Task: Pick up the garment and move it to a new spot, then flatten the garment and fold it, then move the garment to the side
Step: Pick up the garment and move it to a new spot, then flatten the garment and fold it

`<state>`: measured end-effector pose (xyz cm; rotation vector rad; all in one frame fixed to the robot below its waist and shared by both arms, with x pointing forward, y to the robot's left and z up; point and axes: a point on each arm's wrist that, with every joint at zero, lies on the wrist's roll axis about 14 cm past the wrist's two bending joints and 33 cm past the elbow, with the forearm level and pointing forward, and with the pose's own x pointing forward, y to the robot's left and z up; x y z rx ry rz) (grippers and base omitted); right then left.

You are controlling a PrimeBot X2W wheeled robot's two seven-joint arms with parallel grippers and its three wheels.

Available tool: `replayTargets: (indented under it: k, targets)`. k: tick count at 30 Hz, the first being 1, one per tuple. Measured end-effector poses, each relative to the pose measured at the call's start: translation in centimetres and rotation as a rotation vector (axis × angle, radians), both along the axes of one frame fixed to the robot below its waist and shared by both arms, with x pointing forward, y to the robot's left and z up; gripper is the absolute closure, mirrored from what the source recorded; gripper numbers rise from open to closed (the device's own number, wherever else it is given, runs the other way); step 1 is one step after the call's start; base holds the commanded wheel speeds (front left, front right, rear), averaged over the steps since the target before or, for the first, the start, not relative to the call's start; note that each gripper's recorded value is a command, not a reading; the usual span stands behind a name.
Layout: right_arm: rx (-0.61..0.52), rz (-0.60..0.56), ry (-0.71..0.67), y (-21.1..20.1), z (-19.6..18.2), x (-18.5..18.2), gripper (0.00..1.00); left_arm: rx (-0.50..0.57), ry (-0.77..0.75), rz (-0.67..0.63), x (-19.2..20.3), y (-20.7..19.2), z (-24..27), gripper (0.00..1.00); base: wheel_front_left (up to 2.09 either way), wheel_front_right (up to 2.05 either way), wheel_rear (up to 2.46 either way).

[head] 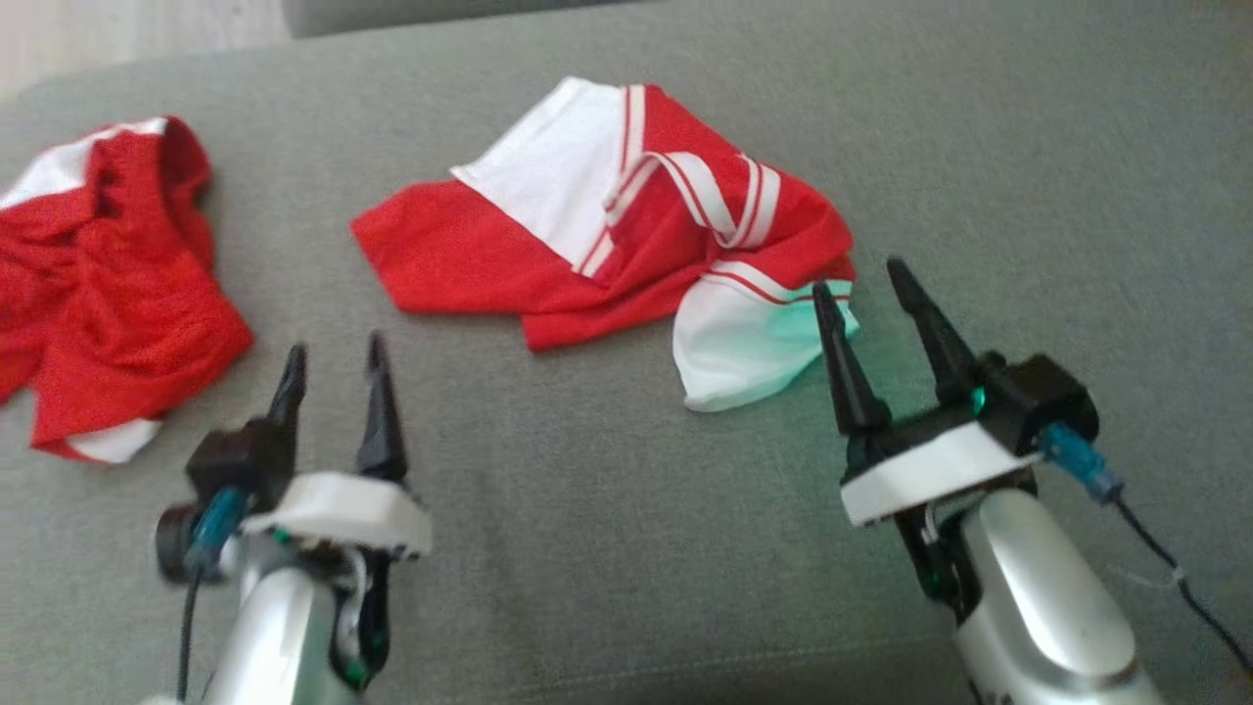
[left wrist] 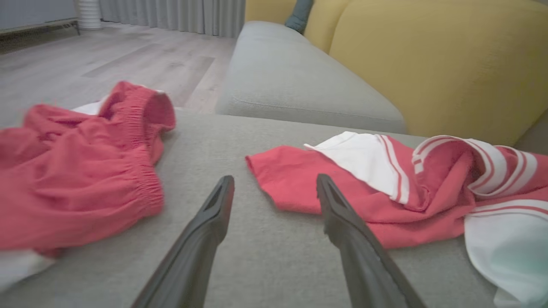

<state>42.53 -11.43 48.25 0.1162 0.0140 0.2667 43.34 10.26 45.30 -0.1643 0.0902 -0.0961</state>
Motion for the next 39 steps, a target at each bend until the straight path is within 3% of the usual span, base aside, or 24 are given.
replayTargets:
  k: [3,9,17,31,34,35,37,38,39]
  targets:
    - [-0.004,0.019,0.027,0.7,-0.8,-1.4,0.0,0.027,0.002,0.094,-2.4,3.4,0.1,0.0,0.0,0.0,0.0]
    - [-0.004,0.038,0.044,1.4,-1.2,-2.6,0.0,0.044,0.034,0.153,-5.7,5.5,-0.6,0.0,0.0,0.0,0.0]
    - [-0.011,0.069,0.083,2.4,-2.5,-2.7,0.0,0.024,0.041,0.143,-6.1,5.1,-0.8,0.0,0.0,0.0,0.0]
    - [-0.168,0.287,0.271,7.8,-9.5,-2.6,0.0,0.018,0.083,0.133,-7.1,5.0,-2.0,0.0,0.0,0.0,0.0]
    - [-0.203,0.297,0.329,7.6,-11.4,-2.8,0.18,0.02,0.092,0.146,-7.5,5.4,-2.2,0.0,0.0,0.0,0.0]
    - [-0.211,0.298,0.344,7.5,-11.9,-2.9,0.3,0.02,0.096,0.15,-7.6,5.5,-2.3,0.0,0.0,0.0,0.0]
    - [-0.214,0.285,0.355,7.1,-12.2,-2.5,0.8,0.021,0.101,0.155,-7.6,5.7,-2.4,0.0,0.0,0.0,0.0]
    - [-0.216,0.276,0.356,6.9,-12.2,-2.2,1.0,0.021,0.103,0.156,-7.6,5.7,-2.5,0.0,0.0,0.0,0.0]
    - [-0.214,0.266,0.356,6.7,-12.2,-1.9,1.0,0.021,0.104,0.156,-7.6,5.7,-2.5,0.0,0.0,0.0,0.0]
